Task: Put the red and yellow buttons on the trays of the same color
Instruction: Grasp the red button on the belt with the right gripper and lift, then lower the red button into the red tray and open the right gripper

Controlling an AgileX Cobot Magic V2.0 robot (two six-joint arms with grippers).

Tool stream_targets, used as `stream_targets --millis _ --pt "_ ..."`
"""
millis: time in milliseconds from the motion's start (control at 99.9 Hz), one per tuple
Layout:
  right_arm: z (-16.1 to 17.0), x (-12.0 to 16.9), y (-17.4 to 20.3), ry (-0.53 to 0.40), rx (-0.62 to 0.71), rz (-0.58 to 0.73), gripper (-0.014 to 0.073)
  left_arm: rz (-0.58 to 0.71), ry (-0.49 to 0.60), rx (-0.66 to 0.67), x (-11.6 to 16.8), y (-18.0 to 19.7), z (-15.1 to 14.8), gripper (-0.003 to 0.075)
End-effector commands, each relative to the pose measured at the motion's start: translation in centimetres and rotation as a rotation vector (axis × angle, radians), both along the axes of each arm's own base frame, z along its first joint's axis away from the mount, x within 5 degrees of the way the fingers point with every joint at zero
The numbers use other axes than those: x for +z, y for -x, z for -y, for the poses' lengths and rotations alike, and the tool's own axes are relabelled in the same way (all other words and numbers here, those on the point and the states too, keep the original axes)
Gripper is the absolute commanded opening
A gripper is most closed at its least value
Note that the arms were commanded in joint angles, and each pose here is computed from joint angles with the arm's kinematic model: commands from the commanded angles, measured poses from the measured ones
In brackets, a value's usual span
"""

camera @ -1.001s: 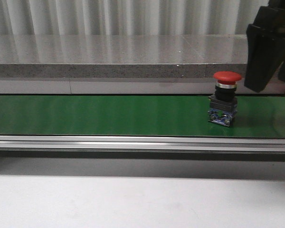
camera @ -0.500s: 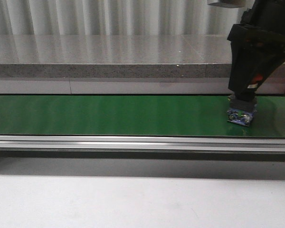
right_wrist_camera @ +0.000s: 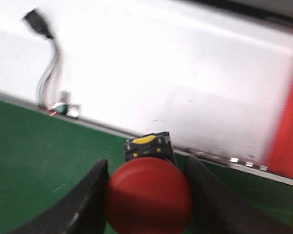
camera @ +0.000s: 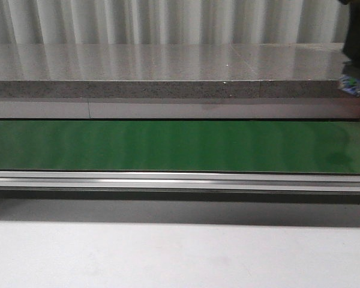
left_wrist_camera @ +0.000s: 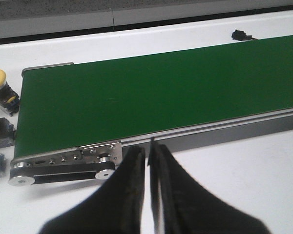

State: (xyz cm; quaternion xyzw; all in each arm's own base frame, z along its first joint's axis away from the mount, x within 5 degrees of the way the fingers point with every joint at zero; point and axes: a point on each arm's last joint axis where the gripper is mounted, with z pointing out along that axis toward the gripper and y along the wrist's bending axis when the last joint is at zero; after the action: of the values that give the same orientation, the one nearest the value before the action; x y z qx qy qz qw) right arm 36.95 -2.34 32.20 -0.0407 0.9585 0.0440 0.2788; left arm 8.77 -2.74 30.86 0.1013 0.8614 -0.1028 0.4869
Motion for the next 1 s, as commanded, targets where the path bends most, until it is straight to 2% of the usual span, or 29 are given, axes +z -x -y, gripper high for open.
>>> stream_targets --millis 0,140,390,801,991 --pt "3.3 3.0 0.3 0.02 -0.135 0.129 0.0215 0.088 0.042 0.004 1.4 -0.3 0.1 -0.0006" --pt "8.1 3.1 0.1 0.018 -0.276 0.142 0.0215 0.088 0.042 0.004 1.4 -0.3 0.1 -0.0006" --pt "12.8 1.2 -1.5 0.022 -0.375 0.126 0.0215 0.088 0.042 0.004 1.4 -0.3 0.1 -0.0006" --pt "14.7 -5.3 -4.9 0.011 -0.399 0.063 0.0216 0.088 0.042 0.004 1.4 -0.3 0.1 -0.0006" --pt "14.9 -6.6 -5.3 0.007 -0.399 0.037 0.0235 0.088 0.042 0.004 1.4 -0.3 0.1 -0.0006"
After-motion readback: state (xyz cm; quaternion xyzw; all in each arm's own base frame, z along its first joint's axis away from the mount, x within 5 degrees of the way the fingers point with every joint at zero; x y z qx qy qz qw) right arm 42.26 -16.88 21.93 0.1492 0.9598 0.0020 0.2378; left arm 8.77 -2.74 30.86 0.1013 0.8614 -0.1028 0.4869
